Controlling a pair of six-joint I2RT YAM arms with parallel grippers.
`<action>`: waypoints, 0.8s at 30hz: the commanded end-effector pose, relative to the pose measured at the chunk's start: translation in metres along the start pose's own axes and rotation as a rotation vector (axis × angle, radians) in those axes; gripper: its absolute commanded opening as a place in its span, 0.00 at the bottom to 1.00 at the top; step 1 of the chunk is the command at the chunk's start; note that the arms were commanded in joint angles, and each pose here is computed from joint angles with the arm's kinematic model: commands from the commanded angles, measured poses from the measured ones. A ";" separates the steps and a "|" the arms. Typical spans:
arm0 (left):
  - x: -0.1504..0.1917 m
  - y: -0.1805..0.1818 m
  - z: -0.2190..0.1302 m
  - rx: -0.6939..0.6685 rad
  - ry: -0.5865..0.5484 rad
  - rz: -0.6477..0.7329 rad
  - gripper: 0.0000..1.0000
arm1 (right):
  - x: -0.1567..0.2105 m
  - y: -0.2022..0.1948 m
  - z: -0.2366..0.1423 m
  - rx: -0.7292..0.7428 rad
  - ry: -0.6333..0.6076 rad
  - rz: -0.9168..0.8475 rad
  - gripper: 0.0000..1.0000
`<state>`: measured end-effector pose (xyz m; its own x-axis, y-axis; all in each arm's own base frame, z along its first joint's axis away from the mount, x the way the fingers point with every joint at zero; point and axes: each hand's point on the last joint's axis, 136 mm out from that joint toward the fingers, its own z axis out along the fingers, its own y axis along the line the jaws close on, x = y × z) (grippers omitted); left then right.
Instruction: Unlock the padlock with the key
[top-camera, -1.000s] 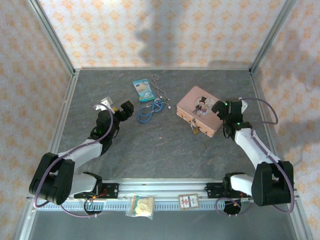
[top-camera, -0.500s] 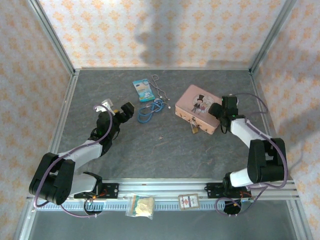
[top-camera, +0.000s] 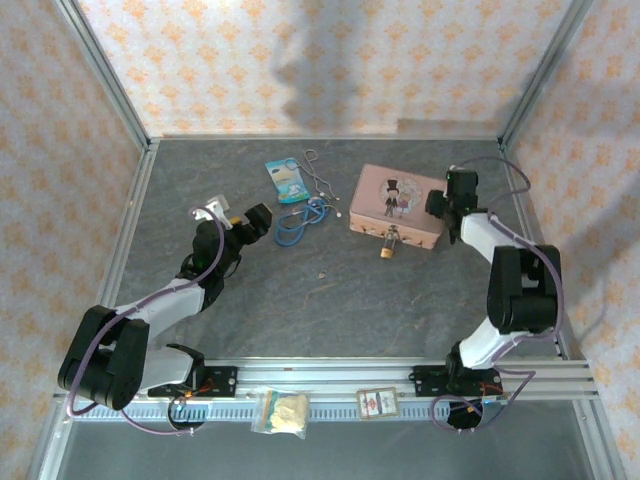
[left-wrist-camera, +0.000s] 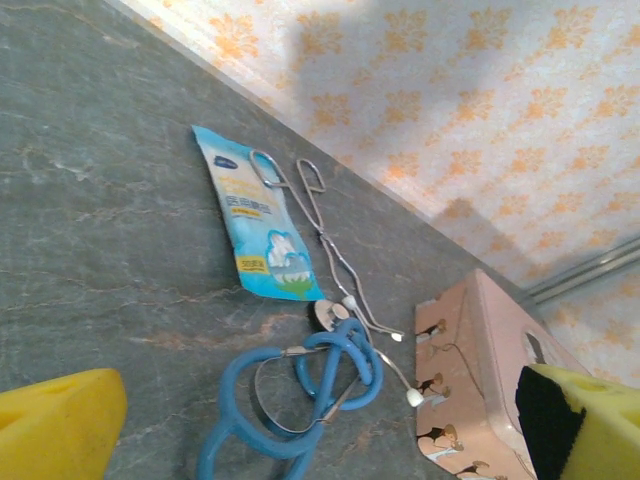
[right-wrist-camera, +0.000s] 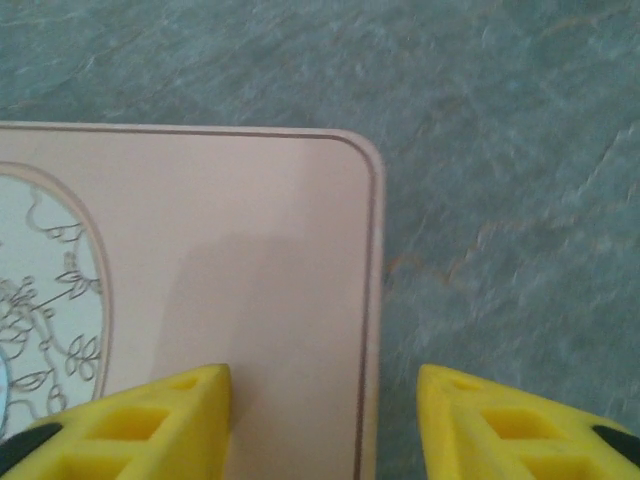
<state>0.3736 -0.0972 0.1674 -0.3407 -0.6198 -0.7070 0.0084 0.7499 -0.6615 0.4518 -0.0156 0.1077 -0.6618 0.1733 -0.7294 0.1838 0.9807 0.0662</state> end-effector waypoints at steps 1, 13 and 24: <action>0.000 -0.018 -0.002 0.054 0.022 0.013 0.99 | -0.009 -0.007 0.002 0.035 0.036 -0.079 0.60; 0.008 -0.012 -0.009 0.052 0.014 -0.046 0.99 | -0.011 0.079 -0.090 -0.271 -0.007 0.164 0.77; 0.016 0.019 -0.008 -0.026 -0.015 -0.165 0.99 | 0.142 0.220 -0.129 -0.467 0.354 0.040 0.62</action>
<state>0.3600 -0.1000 0.1490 -0.3602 -0.6935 -0.6239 -0.0406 0.6798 -0.7323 0.3302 0.2077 0.1261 -0.8275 0.1794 -0.5320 -0.0837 0.8976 0.4329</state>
